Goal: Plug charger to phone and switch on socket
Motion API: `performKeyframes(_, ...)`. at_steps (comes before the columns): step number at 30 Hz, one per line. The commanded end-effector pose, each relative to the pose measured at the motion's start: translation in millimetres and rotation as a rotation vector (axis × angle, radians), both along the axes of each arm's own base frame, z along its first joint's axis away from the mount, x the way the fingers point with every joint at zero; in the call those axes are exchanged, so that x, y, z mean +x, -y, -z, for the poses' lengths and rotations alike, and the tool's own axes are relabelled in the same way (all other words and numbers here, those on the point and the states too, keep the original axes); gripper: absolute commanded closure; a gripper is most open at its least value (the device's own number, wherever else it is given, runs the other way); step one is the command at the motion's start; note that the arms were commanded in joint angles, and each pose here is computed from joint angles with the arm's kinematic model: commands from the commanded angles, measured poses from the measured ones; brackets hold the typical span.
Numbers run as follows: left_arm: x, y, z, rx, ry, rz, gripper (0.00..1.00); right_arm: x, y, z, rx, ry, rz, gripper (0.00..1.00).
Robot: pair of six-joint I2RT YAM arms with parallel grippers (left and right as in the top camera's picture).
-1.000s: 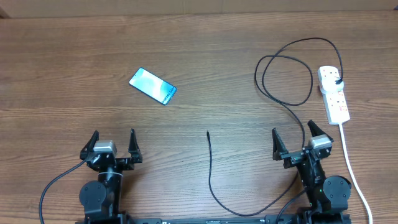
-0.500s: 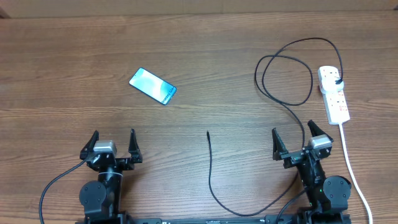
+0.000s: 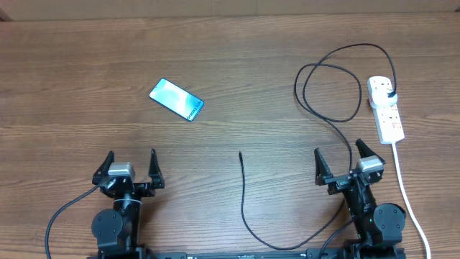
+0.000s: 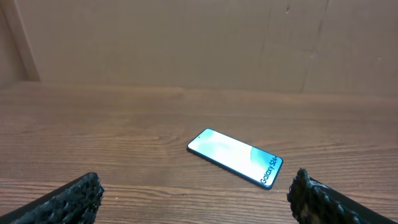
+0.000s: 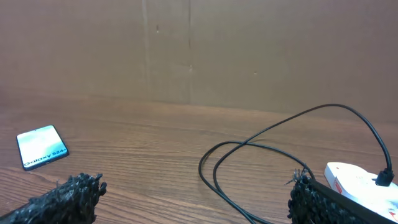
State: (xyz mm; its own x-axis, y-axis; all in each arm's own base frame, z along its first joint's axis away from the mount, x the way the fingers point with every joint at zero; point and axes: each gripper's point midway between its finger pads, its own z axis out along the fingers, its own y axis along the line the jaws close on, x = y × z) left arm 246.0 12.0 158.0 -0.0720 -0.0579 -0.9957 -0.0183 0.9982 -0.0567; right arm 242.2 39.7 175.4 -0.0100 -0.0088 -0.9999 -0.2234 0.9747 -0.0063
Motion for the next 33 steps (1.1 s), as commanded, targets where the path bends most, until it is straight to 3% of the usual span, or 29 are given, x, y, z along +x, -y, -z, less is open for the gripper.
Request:
performKeyframes(1, 0, -1, 0, -0.003, 0.005, -0.004, 0.01, 0, 1, 1, -0.001, 0.006, 0.002, 0.0)
performKeyframes(22, -2, 0, -4, -0.051, 0.005, 0.0, 0.0, 0, 1, 1, -0.001, 0.006, 0.002, 0.0)
performKeyframes(33, -12, -4, -54, -0.047, 0.036, -0.031, 0.0, 0, 1, 1, -0.001, 0.006, 0.002, 0.0)
